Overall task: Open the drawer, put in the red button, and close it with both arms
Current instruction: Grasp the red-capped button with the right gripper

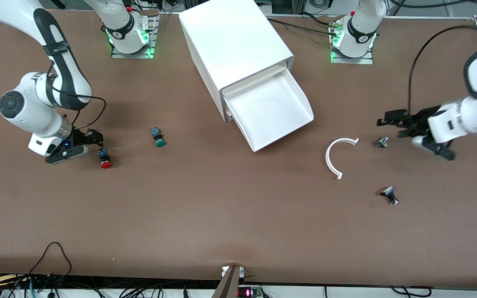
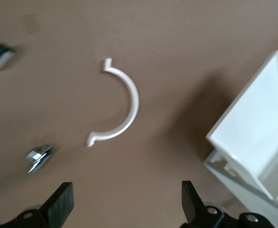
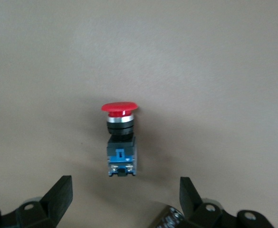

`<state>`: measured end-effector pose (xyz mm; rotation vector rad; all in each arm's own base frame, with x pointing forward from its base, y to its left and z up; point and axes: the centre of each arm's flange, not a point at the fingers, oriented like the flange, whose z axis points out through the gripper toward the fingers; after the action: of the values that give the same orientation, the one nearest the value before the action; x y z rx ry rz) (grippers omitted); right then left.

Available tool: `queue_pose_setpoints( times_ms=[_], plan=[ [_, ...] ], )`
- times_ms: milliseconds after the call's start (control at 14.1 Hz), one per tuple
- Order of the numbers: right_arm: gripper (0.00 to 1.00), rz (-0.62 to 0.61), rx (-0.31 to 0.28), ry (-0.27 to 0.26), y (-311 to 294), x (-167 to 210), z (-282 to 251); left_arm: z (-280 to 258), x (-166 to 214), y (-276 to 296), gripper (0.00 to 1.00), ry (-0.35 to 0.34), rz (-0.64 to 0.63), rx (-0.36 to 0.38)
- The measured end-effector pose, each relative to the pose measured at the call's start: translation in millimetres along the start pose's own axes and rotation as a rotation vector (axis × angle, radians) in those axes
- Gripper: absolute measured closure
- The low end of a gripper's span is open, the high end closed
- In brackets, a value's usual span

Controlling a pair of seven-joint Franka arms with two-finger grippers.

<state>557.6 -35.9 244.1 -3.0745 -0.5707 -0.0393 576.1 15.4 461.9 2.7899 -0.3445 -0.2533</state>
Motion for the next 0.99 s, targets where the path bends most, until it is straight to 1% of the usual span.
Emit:
queue_pose_setpoints(
  times_ms=[213, 426, 496, 638, 851, 922, 993],
  plan=[
    [0.00, -0.004, 0.001, -0.001, -2.0, -2.0, 11.3, -52.4, -19.5, 11.8, 0.00, -0.009, -0.037, 0.145],
    [0.00, -0.010, -0.002, 0.004, -2.3, -2.3, 19.9, -83.7, -34.2, 19.6, 0.00, 0.016, -0.047, 0.240],
    [0.02, -0.017, -0.002, 0.007, -3.9, -2.2, 24.0, -91.0, -38.8, 21.6, 0.00, 0.024, -0.059, 0.266],
    [0.02, -0.028, -0.006, 0.023, -10.5, -2.4, 34.9, -100.5, -45.2, 25.2, 0.00, 0.036, -0.075, 0.296],
    [0.05, -0.050, -0.011, 0.036, -16.4, -9.6, 58.0, -105.2, -48.1, 21.3, 0.00, 0.045, -0.086, 0.307],
    [0.09, -0.065, -0.012, 0.038, -17.2, -12.0, 64.4, -107.2, -48.6, 18.8, 0.00, 0.048, -0.090, 0.311],
    [0.19, -0.083, -0.012, 0.037, -17.6, -13.3, 69.0, -108.8, -48.8, 17.2, 0.00, 0.050, -0.093, 0.313]
  ],
)
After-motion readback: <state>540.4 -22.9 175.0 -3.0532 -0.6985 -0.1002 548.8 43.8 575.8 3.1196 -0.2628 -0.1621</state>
